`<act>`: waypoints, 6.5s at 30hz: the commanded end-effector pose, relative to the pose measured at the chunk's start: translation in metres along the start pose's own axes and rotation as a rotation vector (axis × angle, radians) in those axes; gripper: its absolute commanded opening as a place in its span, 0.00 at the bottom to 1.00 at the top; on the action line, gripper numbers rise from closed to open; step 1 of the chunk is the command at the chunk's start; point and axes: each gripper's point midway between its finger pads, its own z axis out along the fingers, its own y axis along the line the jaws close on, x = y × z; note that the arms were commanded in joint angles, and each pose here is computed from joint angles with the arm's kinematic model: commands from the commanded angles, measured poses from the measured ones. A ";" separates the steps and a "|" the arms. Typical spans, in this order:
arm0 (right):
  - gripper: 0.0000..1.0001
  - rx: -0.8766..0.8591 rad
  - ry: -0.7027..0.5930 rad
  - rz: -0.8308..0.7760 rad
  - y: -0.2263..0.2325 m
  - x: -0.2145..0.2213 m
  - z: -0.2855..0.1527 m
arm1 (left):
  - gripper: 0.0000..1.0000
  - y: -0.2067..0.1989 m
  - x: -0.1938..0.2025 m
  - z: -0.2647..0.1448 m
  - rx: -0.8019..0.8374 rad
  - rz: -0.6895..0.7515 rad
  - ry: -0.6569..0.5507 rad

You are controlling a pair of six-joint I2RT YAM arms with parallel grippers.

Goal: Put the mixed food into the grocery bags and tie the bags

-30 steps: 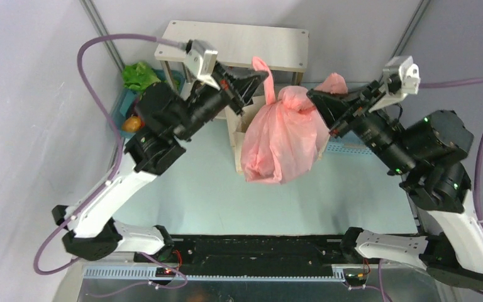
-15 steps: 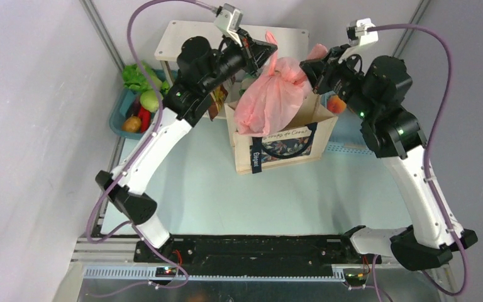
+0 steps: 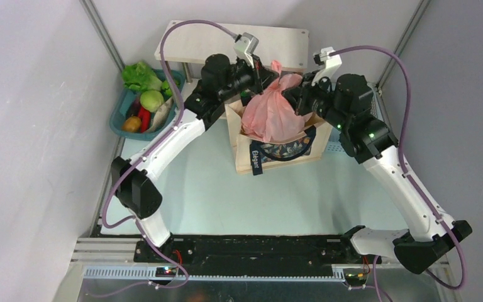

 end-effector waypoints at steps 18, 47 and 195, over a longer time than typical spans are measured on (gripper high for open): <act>0.37 0.043 0.090 -0.048 0.009 0.013 0.025 | 0.57 0.002 0.061 -0.049 -0.015 0.051 0.070; 0.69 0.599 0.331 0.136 -0.171 0.083 -0.072 | 0.95 -0.016 0.083 -0.013 0.030 0.120 0.078; 0.00 0.775 0.317 0.250 -0.127 0.160 -0.152 | 0.60 0.022 0.102 -0.201 -0.454 -0.290 0.110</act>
